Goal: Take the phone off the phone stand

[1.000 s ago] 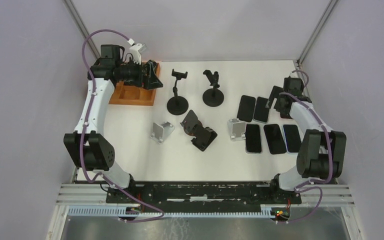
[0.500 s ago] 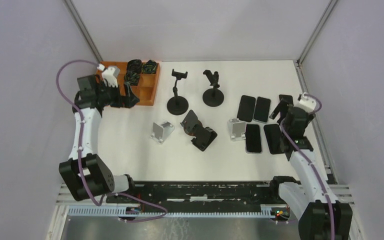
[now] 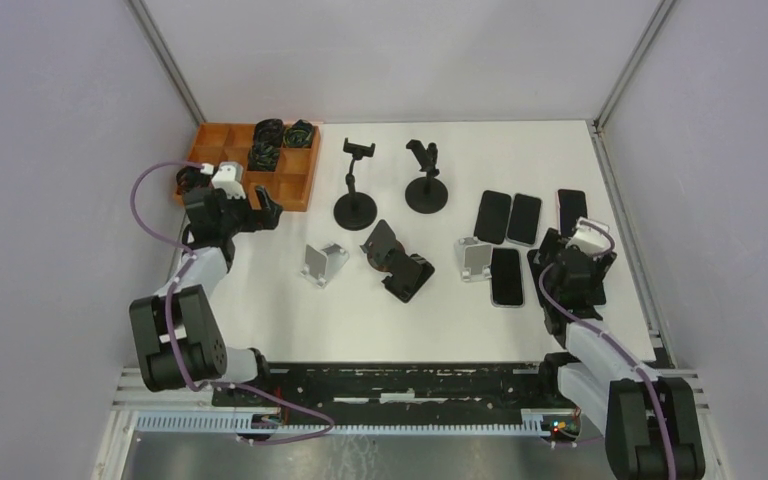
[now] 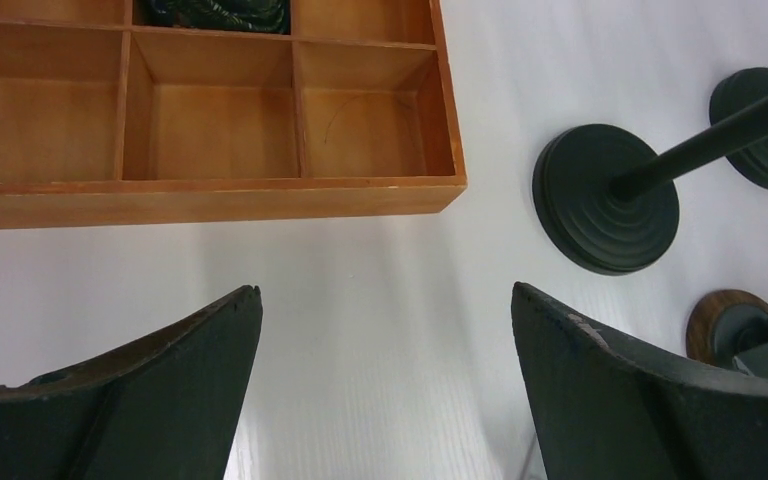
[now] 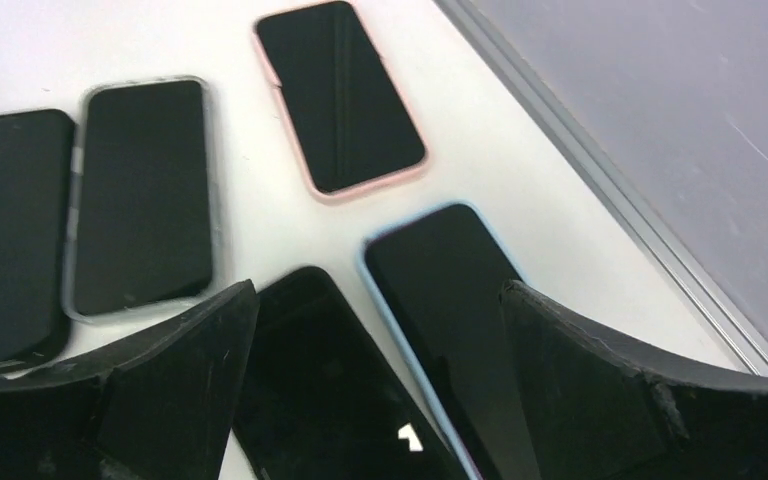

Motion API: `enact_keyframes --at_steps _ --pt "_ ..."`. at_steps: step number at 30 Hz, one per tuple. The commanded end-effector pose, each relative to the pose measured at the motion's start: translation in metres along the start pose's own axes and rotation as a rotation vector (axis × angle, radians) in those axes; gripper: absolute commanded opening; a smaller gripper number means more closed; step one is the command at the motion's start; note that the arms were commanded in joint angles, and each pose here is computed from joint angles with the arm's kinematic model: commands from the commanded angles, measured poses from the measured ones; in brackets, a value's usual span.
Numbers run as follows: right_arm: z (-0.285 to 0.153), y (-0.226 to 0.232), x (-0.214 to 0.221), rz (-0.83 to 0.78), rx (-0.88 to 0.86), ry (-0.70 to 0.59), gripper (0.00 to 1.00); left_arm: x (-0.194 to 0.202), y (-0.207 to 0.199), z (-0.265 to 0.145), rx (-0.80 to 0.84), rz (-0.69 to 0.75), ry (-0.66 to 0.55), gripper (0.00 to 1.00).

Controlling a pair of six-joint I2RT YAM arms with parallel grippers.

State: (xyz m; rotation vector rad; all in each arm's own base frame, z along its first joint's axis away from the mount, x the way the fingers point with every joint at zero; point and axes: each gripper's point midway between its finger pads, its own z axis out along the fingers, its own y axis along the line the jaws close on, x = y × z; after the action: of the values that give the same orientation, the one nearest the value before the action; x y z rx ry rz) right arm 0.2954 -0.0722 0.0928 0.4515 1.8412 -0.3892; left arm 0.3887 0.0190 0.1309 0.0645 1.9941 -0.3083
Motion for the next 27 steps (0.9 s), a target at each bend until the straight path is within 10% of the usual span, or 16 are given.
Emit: enact_keyframes --at_steps 1,27 --pt "-0.015 -0.029 -0.016 -0.015 0.075 -0.248 0.98 -0.008 0.002 0.019 0.0 -0.048 -0.11 1.0" --pt "-0.051 0.01 0.001 -0.239 -0.182 -0.422 0.98 0.04 -0.043 0.005 0.002 0.207 -0.333 1.0"
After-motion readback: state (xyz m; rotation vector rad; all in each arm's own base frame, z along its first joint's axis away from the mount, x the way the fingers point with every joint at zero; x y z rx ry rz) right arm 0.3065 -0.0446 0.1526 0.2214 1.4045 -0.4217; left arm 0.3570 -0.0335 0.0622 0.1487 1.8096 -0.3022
